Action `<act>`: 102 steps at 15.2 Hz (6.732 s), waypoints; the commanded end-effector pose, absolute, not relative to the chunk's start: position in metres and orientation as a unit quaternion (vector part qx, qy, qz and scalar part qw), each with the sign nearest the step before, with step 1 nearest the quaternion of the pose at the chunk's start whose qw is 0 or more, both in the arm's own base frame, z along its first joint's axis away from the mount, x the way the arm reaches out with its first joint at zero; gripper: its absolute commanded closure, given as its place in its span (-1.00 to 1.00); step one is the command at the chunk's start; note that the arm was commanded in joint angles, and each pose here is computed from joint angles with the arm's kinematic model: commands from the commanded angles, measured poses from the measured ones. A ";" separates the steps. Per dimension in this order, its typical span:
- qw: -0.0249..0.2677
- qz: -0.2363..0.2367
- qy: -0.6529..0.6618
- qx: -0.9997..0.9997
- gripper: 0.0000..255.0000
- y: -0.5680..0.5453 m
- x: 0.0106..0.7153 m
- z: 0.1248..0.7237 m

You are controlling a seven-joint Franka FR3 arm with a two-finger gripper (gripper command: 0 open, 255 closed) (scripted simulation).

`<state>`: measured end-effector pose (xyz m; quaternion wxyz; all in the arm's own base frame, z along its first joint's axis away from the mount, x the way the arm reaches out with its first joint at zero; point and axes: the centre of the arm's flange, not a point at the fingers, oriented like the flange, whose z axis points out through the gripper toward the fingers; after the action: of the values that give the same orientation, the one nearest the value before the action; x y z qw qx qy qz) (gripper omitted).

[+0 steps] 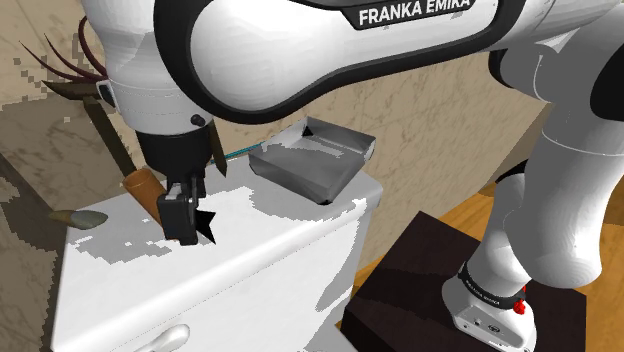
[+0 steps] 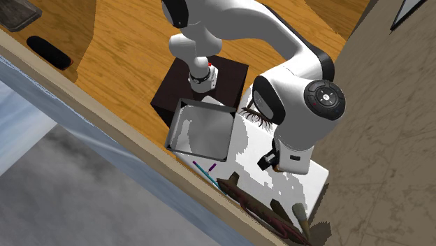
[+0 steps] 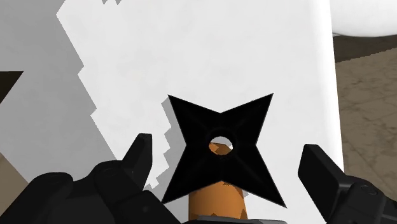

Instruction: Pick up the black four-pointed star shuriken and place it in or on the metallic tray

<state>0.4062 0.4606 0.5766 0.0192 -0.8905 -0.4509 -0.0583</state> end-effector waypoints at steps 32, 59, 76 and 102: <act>0.121 -0.193 -0.541 -0.810 -1.00 0.437 0.407 0.542; 0.121 -0.193 -0.541 -0.810 1.00 0.437 0.407 0.590; 0.121 -0.193 -0.541 -0.810 1.00 0.411 0.405 0.663; 0.121 -0.193 -0.541 -0.810 1.00 0.152 0.386 0.615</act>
<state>0.3861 0.1511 0.6194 0.1215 -0.8098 -0.5406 -0.1929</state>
